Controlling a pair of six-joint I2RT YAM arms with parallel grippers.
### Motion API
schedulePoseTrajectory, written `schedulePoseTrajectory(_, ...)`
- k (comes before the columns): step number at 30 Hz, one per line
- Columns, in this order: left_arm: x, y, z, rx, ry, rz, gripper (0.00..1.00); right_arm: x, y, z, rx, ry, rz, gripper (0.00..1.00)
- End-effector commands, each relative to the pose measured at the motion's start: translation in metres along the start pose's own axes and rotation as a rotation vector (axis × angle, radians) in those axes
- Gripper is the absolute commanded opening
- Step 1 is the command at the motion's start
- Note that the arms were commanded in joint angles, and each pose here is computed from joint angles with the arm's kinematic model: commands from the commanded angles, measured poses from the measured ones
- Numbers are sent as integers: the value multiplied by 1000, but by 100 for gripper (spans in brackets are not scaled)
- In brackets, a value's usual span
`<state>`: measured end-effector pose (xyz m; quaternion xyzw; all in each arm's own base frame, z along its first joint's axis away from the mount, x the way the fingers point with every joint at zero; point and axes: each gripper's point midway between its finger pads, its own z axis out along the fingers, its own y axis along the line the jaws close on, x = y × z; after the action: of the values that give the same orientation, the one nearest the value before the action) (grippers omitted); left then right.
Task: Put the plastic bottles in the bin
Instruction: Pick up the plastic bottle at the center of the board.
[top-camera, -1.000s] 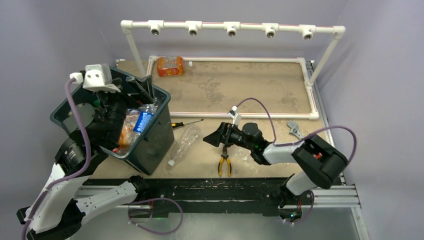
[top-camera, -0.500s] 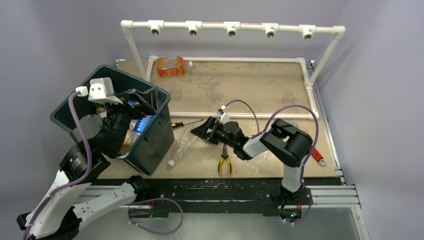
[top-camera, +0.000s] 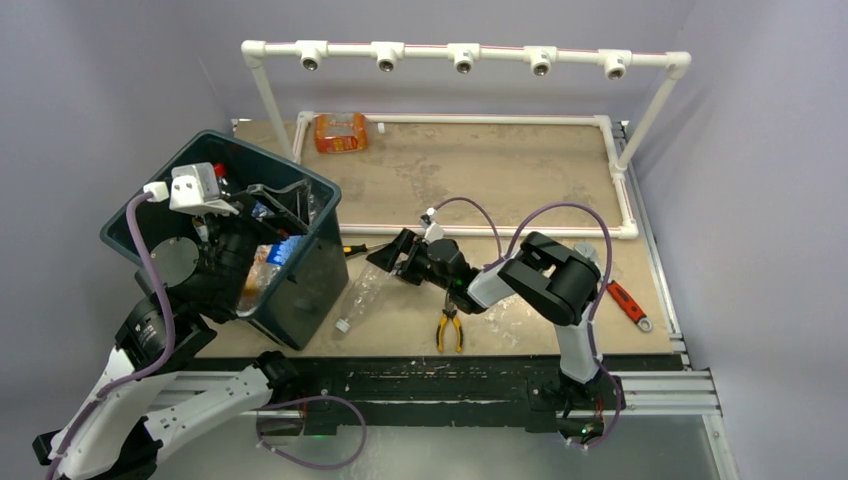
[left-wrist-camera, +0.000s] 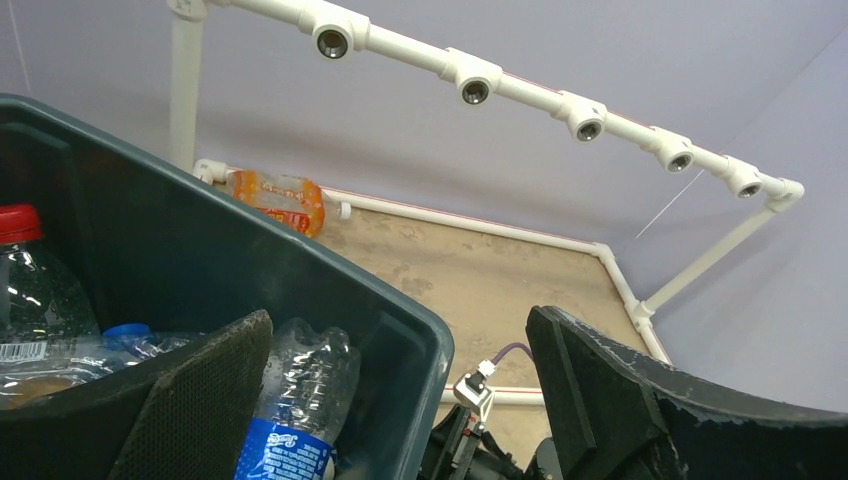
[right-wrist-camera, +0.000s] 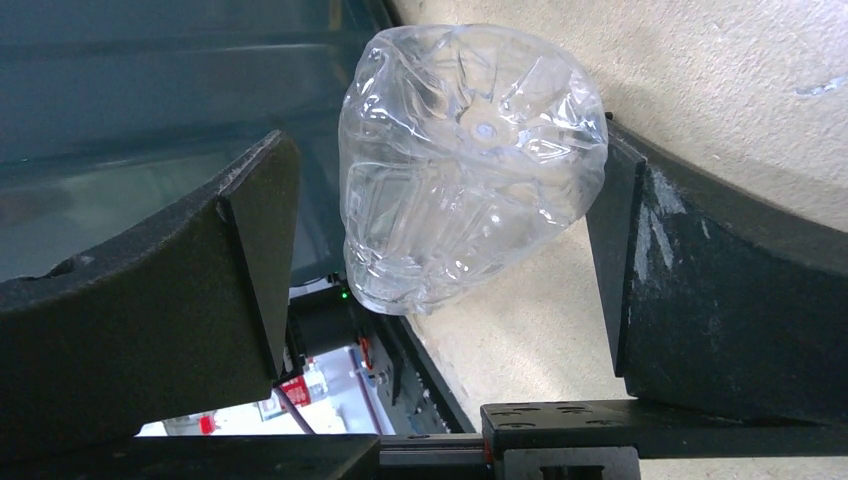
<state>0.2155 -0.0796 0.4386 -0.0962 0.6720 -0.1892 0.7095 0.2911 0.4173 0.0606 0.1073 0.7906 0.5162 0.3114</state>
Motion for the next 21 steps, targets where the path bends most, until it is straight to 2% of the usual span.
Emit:
schedulePoseTrajectory(1, -6, 2, -4, 1, -19, -28, 99, 4, -1, 6, 7, 2, -1, 97)
schedulePoseTrajectory(8, -3, 3, -7, 5, -5, -27, 99, 11, 0, 9, -17, 6, -5, 81)
schedulePoseTrajectory(14, -2, 5, -8, 4, -5, -29, 99, 11, 6, 5, -44, -2, -12, 59)
schedulePoseTrajectory(16, -3, 5, -9, 5, -5, -28, 99, 7, 15, -5, -73, -15, -17, 53)
schedulePoseTrajectory(21, -14, 0, -10, 25, -24, -46, 99, -20, 47, -54, -143, -108, -53, 44)
